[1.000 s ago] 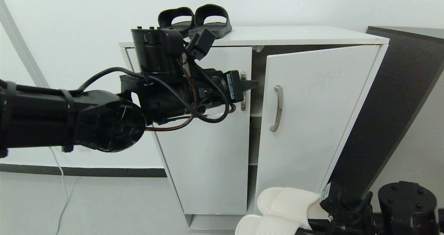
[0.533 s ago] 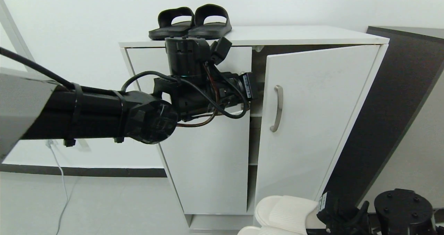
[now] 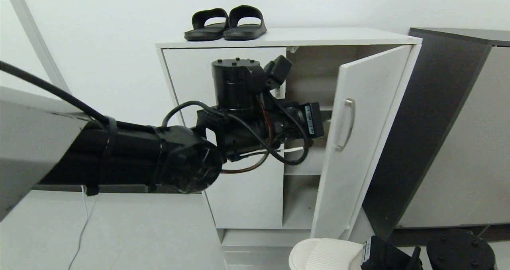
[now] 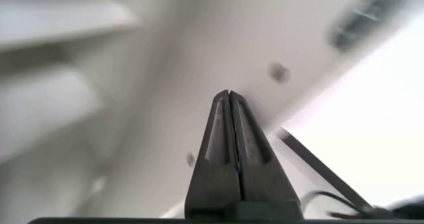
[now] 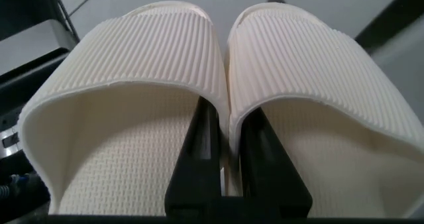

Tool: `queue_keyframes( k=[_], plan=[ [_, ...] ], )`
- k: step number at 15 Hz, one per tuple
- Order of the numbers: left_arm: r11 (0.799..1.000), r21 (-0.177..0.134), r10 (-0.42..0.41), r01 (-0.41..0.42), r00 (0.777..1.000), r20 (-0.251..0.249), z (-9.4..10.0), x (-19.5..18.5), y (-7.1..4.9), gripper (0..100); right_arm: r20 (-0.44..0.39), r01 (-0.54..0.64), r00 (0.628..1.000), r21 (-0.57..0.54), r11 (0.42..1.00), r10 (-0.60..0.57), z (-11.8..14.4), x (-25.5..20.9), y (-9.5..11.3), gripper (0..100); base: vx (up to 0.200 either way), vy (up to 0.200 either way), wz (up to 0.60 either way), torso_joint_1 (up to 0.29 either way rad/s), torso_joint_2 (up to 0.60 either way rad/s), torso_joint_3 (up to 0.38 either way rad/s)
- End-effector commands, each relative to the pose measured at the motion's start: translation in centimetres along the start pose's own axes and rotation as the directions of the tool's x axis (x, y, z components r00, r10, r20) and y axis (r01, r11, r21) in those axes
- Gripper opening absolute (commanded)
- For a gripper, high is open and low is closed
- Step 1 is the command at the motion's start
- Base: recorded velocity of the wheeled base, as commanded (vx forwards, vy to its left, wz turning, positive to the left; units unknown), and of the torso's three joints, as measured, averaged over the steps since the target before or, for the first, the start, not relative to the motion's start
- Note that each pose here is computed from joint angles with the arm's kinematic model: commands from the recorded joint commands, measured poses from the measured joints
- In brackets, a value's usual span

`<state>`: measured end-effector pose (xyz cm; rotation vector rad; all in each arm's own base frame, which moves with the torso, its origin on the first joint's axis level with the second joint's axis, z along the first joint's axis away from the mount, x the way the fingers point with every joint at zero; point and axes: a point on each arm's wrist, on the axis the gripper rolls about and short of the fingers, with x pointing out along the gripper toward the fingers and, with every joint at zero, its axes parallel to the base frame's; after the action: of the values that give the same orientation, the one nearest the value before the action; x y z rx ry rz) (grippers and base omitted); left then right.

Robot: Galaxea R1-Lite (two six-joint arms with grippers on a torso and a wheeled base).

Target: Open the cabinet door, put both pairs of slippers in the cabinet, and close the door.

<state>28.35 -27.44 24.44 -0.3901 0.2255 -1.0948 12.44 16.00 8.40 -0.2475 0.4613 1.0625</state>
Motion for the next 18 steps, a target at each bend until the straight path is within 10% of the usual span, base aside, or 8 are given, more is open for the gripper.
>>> queue_keyframes(
  k=[1, 6, 7, 11, 16, 17, 18],
  plan=[
    [0.999, 0.003, -0.054, 0.054, 0.998, -0.009, -1.3, 0.6, -2.9, 0, 0.0, -0.013, 1.0, -0.014, 1.0, 0.013, -0.1, -0.1, 0.3, 0, -0.2, 0.0, 0.0, -0.002, 0.0, 0.002],
    [1.0, 0.025, 0.017, -0.018, 1.0, 0.019, -0.6, -0.3, -1.7, 0, 0.006, 0.028, 1.0, -0.017, 0.999, -0.028, 0.3, 0.4, -0.3, 0, 0.0, 0.0, 0.0, 0.0, 0.0, 0.0],
    [0.997, 0.028, 0.077, -0.079, 0.995, 0.061, 0.7, -1.9, -1.5, 0, 0.01, 0.181, 0.983, 0.035, 0.983, -0.181, 1.1, 1.7, -2.3, 0, 0.0, 0.0, 0.0, 0.0, 0.0, 0.0],
    [0.953, 0.106, 0.268, -0.284, 0.953, 0.14, 3.7, -10.9, -3.3, 0, 0.012, 0.543, 0.82, 0.303, 0.783, -0.573, 3.5, 6.7, -7.1, 0, 0.0, 0.0, 0.0, 0.0, 0.0, 0.0],
    [0.748, 0.145, 0.616, -0.648, 0.759, 0.213, 0.7, -23.1, -6.8, 0, 0.038, 0.677, 0.673, 0.371, 0.636, -0.739, 5.0, 7.9, -9.8, 0, 0.0, 0.0, 0.0, 0.0, 0.0, 0.0],
    [0.642, 0.165, 0.705, -0.748, 0.661, 0.257, -1.2, -26.6, -6.6, 0, 0.036, 0.692, 0.654, 0.375, 0.616, -0.756, 5.1, 7.8, -10.0, 0, 0.0, 0.0, 0.0, 0.0, 0.0, 0.0],
    [0.579, 0.186, 0.743, -0.794, 0.607, 0.282, -2.3, -28.4, -6.5, 0, 0.037, 0.701, 0.642, 0.378, 0.605, -0.766, 5.2, 7.8, -10.1, 0, 0.0, 0.0, 0.0, 0.0, 0.0, 0.0]
  ],
)
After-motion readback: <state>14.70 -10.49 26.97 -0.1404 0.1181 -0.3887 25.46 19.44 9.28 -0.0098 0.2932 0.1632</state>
